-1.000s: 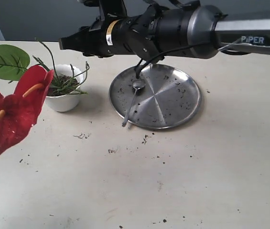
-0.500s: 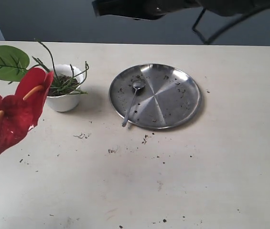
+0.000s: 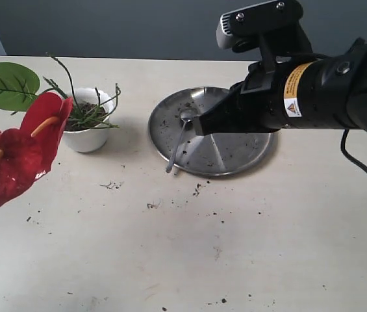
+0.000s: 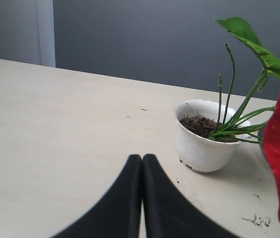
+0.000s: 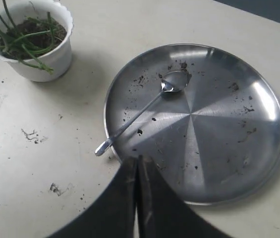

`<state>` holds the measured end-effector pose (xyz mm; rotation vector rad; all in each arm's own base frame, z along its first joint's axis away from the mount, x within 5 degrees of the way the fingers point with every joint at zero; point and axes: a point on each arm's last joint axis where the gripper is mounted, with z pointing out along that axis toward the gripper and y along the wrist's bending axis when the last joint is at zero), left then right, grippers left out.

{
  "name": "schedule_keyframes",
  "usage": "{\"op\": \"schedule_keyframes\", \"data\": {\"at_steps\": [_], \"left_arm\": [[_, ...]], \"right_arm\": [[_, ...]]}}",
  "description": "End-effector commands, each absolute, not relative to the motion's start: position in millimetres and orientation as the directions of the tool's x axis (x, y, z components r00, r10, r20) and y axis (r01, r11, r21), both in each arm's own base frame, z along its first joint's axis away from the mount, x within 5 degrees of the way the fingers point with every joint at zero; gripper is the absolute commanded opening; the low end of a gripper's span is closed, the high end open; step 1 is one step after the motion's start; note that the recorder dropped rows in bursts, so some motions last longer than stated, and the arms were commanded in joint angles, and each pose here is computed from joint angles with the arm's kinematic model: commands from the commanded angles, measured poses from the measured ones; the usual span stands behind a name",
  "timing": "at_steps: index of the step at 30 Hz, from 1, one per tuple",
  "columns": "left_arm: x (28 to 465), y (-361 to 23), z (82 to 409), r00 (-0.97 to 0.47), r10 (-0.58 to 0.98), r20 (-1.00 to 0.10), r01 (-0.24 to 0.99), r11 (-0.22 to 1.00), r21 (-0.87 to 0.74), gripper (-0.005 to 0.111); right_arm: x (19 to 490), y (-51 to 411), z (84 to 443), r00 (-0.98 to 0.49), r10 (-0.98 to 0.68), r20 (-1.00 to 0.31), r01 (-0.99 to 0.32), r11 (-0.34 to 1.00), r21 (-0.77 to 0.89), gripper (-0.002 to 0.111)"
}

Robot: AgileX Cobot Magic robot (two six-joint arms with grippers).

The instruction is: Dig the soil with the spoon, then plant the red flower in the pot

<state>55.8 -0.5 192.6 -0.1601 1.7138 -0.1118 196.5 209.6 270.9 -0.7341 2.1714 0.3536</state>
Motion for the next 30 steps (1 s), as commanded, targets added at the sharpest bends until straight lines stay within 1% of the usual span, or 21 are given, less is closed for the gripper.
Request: {"op": "schedule_keyframes", "data": {"at_steps": [1,6,8,15,18,22,25,27,30], "left_arm": [[56,-1,192,-0.143,-0.169,-0.975,-0.040,0.985,-0.165,0.000],[56,-1,192,-0.143,-0.169,-0.975,-0.040,0.985,-0.165,0.000],[56,-1,192,-0.143,-0.169,-0.975,-0.040,0.985,-0.165,0.000],[56,-1,192,-0.143,-0.169,-0.975,-0.040,0.985,-0.165,0.000],[56,-1,192,-0.143,-0.169,-0.975,-0.040,0.985,-0.165,0.000],[56,-1,192,-0.143,-0.169,-0.975,-0.040,0.985,-0.165,0.000],[56,-1,192,-0.143,-0.169,-0.975,-0.040,0.985,-0.165,0.000],[56,-1,192,-0.143,-0.169,-0.975,-0.040,0.985,-0.165,0.000],[56,-1,192,-0.143,-0.169,-0.975,-0.040,0.985,-0.165,0.000]], "right_arm": [[195,211,274,-0.495,-0.364,-0.789,-0.621,0.783,0.028,0.000],[196,212,276,-0.476,-0.363,-0.801,-0.632,0.774,0.025,0.000],[197,212,277,-0.427,-0.404,-0.809,-0.654,0.756,-0.033,0.000],[196,217,282,-0.391,-0.364,-0.845,-0.678,0.735,-0.003,0.000],[193,219,295,-0.327,-0.311,-0.892,-0.711,0.703,0.015,0.000],[184,205,330,-0.190,-0.217,-0.958,-0.739,0.674,-0.006,0.000],[184,177,352,-0.157,-0.154,-0.975,-0.680,0.733,-0.007,0.000],[186,152,361,-0.195,-0.110,-0.975,-0.595,0.803,0.029,0.000],[185,119,356,-0.285,-0.050,-0.957,-0.461,0.883,0.091,0.000]]}}
